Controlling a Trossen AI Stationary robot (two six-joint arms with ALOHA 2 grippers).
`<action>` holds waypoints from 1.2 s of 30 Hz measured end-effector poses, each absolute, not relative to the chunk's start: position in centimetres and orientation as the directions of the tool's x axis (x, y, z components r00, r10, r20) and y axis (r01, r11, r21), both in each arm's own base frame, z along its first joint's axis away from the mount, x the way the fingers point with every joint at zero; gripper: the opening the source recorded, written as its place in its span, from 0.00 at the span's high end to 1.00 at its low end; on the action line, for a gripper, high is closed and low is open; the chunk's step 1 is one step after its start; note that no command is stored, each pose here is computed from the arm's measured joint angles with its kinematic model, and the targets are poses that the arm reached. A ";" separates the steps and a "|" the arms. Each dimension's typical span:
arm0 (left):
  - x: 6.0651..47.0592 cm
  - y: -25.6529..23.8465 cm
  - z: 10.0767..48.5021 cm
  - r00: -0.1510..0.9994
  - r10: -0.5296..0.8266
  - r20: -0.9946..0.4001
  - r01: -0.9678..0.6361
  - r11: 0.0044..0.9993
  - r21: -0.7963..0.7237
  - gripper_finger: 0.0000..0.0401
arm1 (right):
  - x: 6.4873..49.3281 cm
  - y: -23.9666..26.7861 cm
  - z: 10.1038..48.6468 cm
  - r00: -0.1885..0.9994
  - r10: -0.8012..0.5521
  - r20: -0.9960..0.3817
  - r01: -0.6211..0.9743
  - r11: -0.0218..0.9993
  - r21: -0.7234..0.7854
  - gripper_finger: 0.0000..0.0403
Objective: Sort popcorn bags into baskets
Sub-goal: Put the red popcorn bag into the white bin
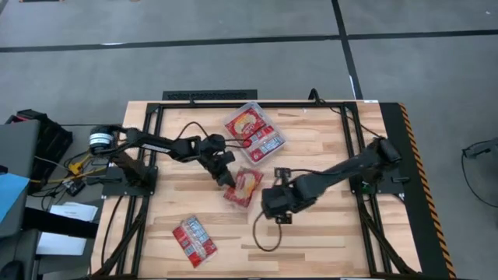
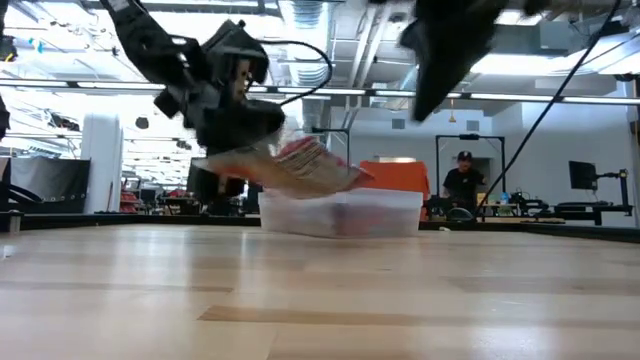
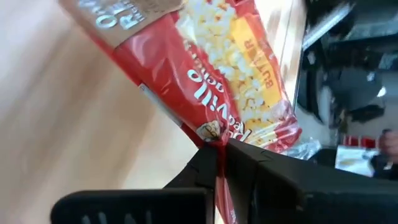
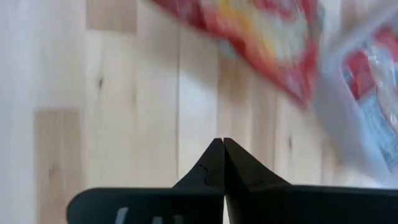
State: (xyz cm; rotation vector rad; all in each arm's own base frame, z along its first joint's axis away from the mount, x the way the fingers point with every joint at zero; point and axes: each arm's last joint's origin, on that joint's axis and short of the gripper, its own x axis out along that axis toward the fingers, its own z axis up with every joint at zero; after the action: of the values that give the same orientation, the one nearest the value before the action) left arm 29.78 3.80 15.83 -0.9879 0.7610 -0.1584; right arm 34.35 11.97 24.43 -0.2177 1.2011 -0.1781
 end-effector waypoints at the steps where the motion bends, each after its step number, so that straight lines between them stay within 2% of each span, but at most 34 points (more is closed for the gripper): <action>1: 29.4 3.6 16.4 0.734 -0.458 -0.501 -0.206 0.553 -0.807 1.00 | 33.6 12.2 25.2 0.357 -0.256 -0.898 0.039 0.965 -0.260 0.97; 6: 28.7 3.3 20.8 0.794 -0.466 -0.389 -0.080 0.555 -0.828 1.00 | 30.1 13.3 27.9 0.366 -0.350 -0.862 0.157 0.936 -0.314 0.95; 11: 29.1 5.2 25.5 0.833 -0.388 -0.395 -0.043 0.665 -0.745 1.00 | 27.7 13.6 29.1 0.346 -0.437 -0.830 0.262 0.895 -0.362 0.95; 16: 30.2 9.1 29.5 0.810 -0.258 -0.527 -0.098 0.826 -0.555 1.00 | 26.9 13.6 29.3 0.324 -0.473 -0.819 0.309 0.871 -0.381 0.96; 19: 31.2 12.0 30.9 0.781 -0.211 -0.588 -0.116 0.876 -0.469 1.00 | 27.0 13.7 29.2 0.312 -0.479 -0.821 0.329 0.865 -0.380 0.96; 24: 33.2 16.4 29.9 0.687 -0.136 -0.714 -0.159 0.931 -0.329 1.00 | 26.7 14.1 28.7 0.284 -0.488 -0.825 0.359 0.852 -0.381 0.93; 36: 37.9 20.6 23.9 0.565 -0.174 -0.807 -0.064 0.966 -0.252 1.00 | 26.0 15.0 28.7 0.279 -0.487 -0.828 0.435 0.832 -0.344 0.95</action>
State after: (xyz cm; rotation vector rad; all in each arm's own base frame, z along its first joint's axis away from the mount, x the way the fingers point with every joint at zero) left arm 37.92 20.56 23.92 -0.2661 0.9719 -0.0657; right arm 25.96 14.99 28.67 -0.0530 1.1301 -0.6194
